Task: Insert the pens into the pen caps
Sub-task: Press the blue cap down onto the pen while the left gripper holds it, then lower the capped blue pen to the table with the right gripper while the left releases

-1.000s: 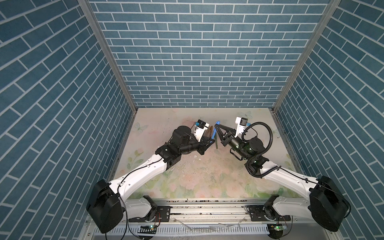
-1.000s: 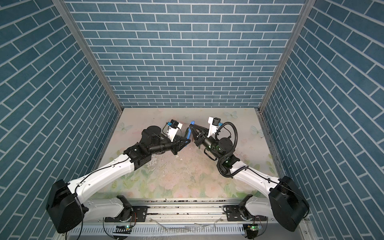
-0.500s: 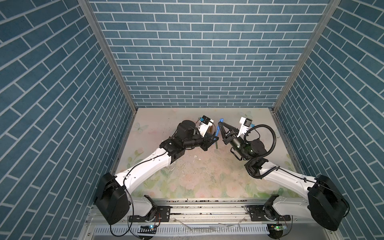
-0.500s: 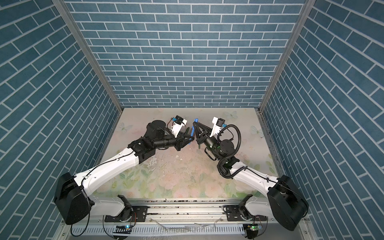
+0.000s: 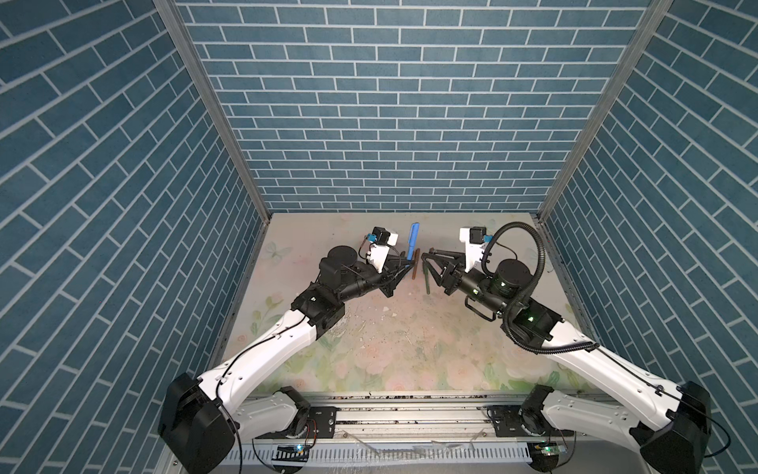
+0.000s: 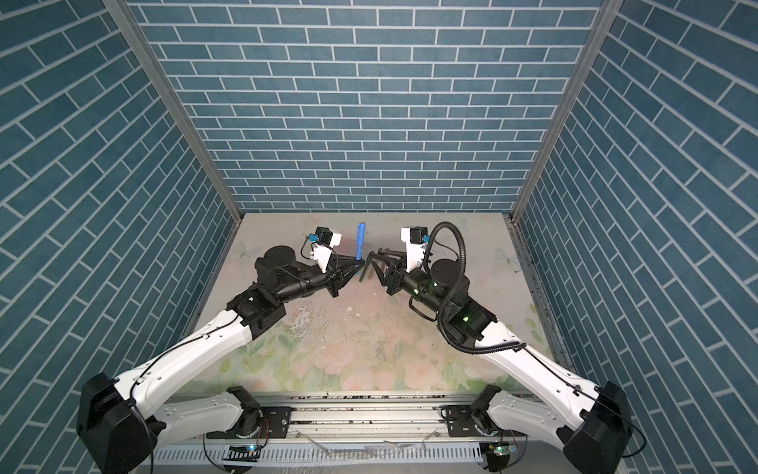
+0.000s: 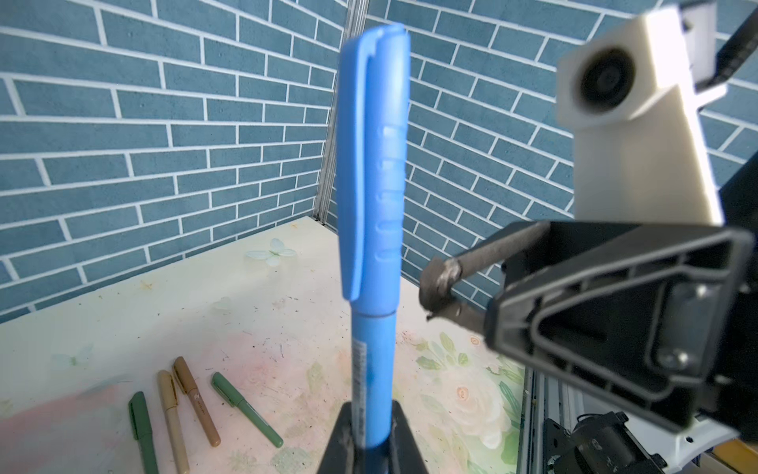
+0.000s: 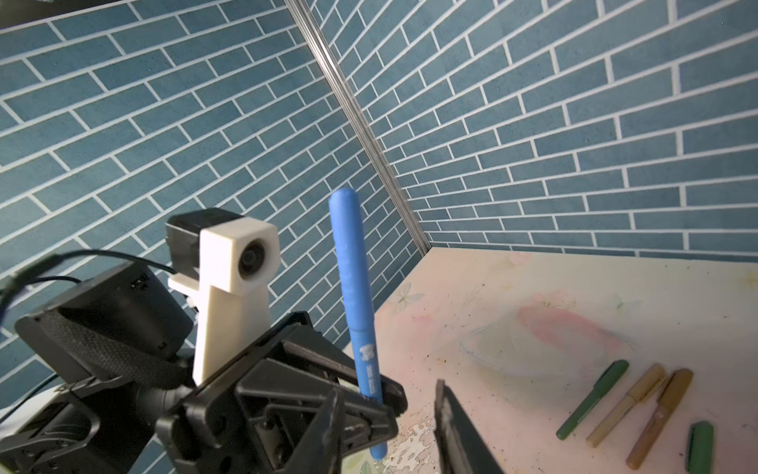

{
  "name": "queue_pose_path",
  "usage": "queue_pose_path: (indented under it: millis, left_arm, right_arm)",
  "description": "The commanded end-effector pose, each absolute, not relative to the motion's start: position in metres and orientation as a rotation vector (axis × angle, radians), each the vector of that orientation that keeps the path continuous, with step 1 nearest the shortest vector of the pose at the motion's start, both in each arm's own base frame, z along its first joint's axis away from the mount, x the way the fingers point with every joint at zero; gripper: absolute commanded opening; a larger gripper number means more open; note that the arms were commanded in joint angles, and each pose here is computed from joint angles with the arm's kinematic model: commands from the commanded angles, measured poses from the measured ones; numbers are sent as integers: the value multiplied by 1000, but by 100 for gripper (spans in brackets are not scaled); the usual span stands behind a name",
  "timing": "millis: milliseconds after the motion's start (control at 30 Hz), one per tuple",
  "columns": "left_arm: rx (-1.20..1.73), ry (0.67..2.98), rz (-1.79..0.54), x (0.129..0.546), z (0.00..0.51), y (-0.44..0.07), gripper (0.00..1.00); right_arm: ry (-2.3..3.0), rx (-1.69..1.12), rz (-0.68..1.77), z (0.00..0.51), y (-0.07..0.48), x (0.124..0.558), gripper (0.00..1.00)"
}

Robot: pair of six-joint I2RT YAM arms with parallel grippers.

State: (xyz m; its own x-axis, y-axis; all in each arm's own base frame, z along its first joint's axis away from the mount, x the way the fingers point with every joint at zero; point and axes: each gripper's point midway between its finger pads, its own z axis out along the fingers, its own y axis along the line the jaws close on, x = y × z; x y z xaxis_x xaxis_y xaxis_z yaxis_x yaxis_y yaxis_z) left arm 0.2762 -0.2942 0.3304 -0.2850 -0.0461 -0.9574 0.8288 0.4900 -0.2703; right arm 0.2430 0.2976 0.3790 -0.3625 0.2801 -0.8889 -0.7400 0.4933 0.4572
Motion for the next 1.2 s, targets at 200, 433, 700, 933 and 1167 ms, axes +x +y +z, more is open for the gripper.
queue_pose_path:
  millis: [200, 433, 700, 933, 1167]
  left_arm:
    - [679, 1567, -1015, 268, 341, -291, 0]
    - [679, 1557, -1030, 265, 344, -290, 0]
    - [673, 1553, -1042, 264, 345, -290, 0]
    - [670, 1556, -1053, 264, 344, -291, 0]
    - [615, 1567, -1020, 269, 345, -284, 42]
  right_arm:
    - [1664, -596, 1090, 383, 312, 233, 40]
    - [1669, -646, 1154, 379, 339, 240, 37]
    - [1634, -609, 1198, 379, 347, 248, 22]
    - [1628, -605, 1220, 379, 351, 248, 12]
    - [1614, -586, 1191, 389, 345, 250, 8]
